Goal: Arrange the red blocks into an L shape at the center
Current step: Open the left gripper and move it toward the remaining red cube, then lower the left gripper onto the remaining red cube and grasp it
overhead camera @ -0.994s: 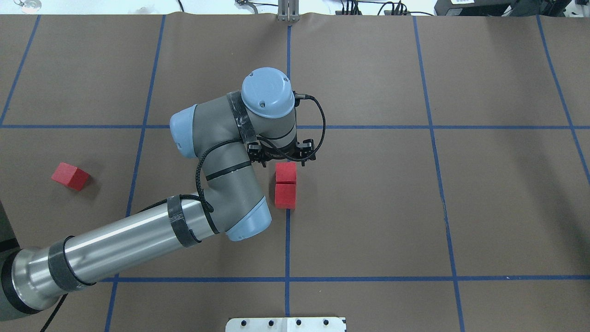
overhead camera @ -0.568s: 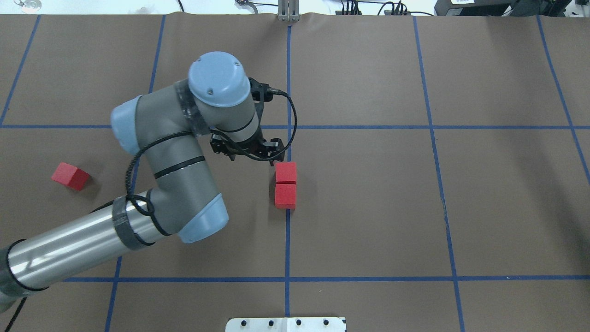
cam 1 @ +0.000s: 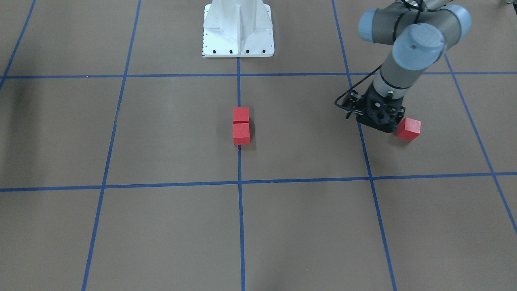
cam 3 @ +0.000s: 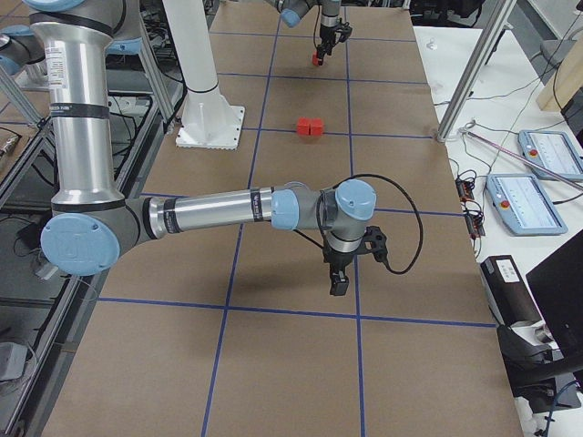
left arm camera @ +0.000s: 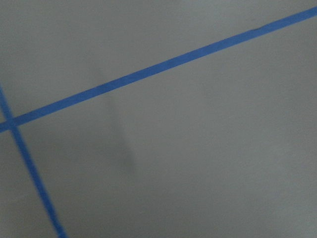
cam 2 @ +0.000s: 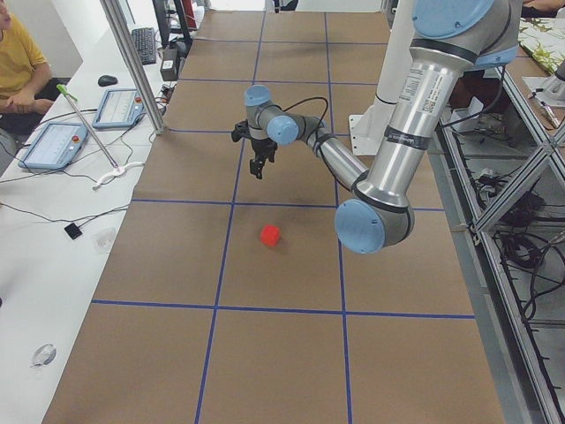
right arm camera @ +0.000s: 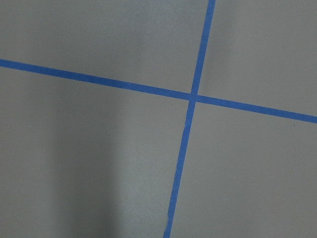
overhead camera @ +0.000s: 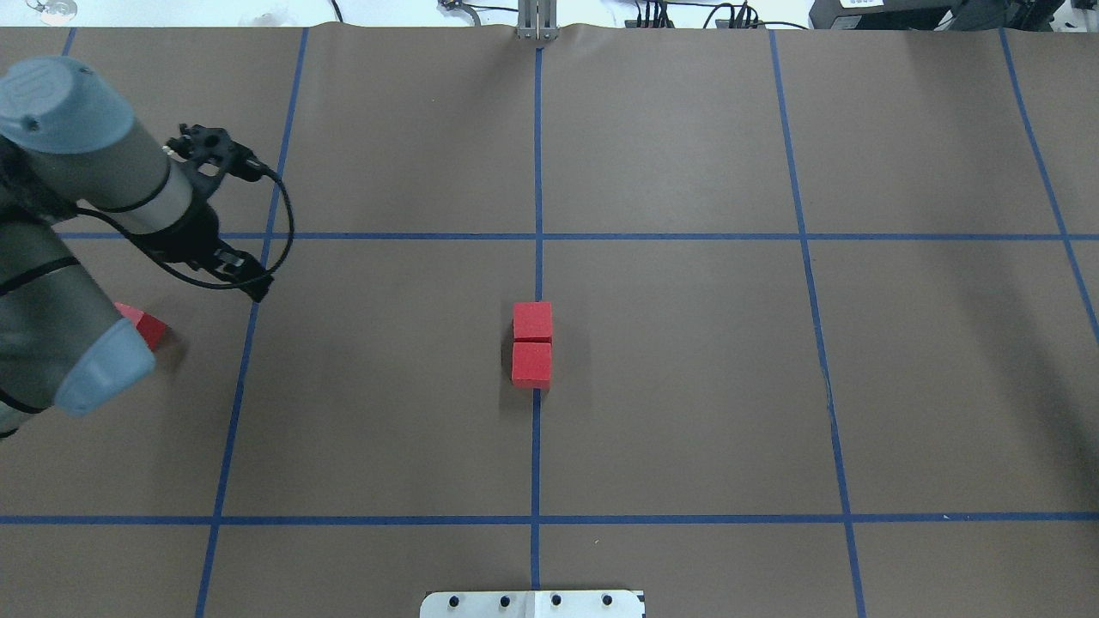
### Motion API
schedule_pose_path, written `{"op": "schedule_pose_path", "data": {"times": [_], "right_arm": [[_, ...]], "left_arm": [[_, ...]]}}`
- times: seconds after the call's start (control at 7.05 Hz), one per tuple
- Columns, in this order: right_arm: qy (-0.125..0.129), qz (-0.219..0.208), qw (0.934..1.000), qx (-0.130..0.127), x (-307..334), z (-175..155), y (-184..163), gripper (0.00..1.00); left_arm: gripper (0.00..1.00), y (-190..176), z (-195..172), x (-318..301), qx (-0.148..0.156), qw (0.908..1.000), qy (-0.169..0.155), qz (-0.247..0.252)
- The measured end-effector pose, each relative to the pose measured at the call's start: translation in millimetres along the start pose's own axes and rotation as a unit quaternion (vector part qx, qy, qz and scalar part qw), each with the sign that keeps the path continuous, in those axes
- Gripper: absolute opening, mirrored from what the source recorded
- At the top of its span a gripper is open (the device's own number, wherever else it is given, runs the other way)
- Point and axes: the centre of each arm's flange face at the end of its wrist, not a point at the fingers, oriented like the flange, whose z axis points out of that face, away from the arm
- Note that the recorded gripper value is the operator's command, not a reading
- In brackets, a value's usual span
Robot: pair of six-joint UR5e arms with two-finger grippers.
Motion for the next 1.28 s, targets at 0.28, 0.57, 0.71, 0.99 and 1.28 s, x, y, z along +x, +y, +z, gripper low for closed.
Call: {"op": "schedule_pose_path", "data": {"times": [0.28,0.57,0.71,0.99,1.28], "right_arm": [[0.000,0.000,1.0000,0.000,0.1,0.2,0.0,0.99],[0.000,0.000,1.0000,-0.001,0.4,0.5,0.1,0.99],[0.000,0.001,1.0000,-0.001,0.5,0.6,0.1,0.99],[0.000,0.000,1.0000,-0.001,0.5,0.6,0.1,0.99],[0.000,0.000,1.0000,-0.001,0.6,0.6,0.1,0.99]], "left_arm": [[0.99,51.1,15.2,-76.5,-0.016,0.9996,-0.013,0.021],[0.99,83.9,30.3,-105.0,-0.018,0.9992,-0.016,-0.030],[0.99,92.3,40.9,-114.8,-0.008,0.9982,-0.013,-0.058],[0.99,97.2,68.7,-132.5,0.024,0.9955,0.000,-0.091],[0.99,96.7,74.9,-134.6,0.041,0.9928,0.010,-0.112]]}}
